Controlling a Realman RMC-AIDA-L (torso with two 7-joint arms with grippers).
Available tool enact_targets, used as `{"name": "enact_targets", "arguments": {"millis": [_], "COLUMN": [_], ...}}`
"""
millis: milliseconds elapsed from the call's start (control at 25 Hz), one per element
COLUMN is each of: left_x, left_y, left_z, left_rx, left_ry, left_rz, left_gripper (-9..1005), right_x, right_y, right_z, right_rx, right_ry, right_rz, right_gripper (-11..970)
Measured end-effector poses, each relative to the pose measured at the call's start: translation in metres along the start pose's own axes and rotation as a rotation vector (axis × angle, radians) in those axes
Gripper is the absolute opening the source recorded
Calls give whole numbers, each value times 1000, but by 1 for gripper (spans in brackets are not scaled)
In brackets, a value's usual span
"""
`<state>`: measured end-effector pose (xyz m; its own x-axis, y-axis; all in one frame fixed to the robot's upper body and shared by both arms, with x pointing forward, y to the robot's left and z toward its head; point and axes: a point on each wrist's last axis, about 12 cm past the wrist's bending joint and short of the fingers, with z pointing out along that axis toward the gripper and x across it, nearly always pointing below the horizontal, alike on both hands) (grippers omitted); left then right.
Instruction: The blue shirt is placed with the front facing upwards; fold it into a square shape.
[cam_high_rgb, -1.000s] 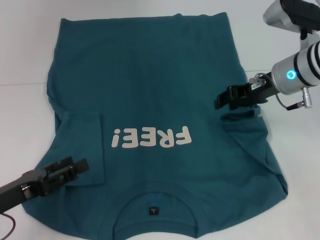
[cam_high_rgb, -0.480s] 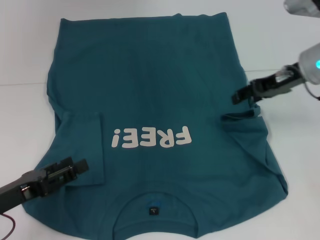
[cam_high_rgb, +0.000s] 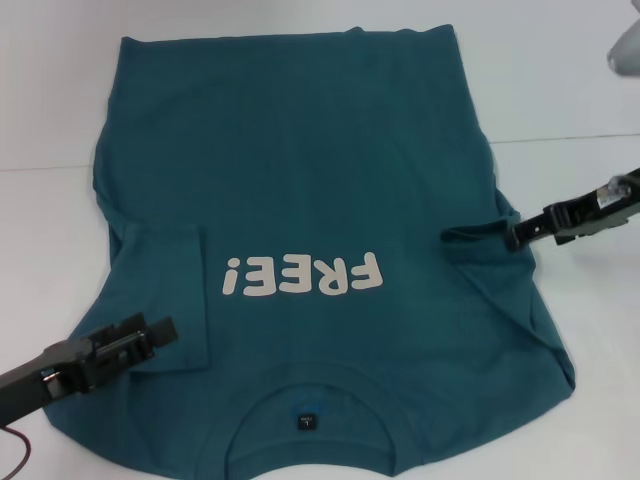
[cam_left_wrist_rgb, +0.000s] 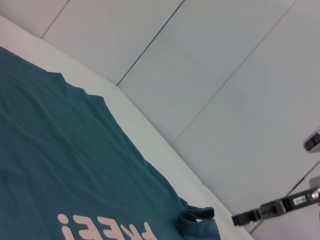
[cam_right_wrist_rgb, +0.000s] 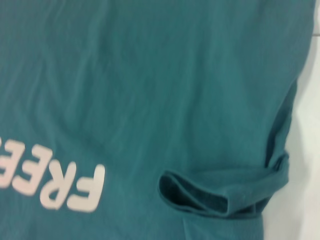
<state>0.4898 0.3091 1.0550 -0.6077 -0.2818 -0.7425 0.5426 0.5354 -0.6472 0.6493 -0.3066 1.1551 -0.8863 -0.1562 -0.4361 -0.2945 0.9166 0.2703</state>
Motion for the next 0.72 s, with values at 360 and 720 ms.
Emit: {"name": "enact_targets", "arguments": {"millis": [360, 720], "left_x": [0, 0], "left_y": [0, 0], "left_z": [1, 1], "left_rx": [2, 2], "left_ry": [-1, -4], "left_rz": [-3, -3], "left_gripper": [817, 816], "right_x": [12, 16], "right_y": [-3, 9], "right_z": [20, 42], "right_rx": [49, 57], "right_ry": [-60, -73], "right_rz": [2, -15], "right_gripper": [884, 865]}}
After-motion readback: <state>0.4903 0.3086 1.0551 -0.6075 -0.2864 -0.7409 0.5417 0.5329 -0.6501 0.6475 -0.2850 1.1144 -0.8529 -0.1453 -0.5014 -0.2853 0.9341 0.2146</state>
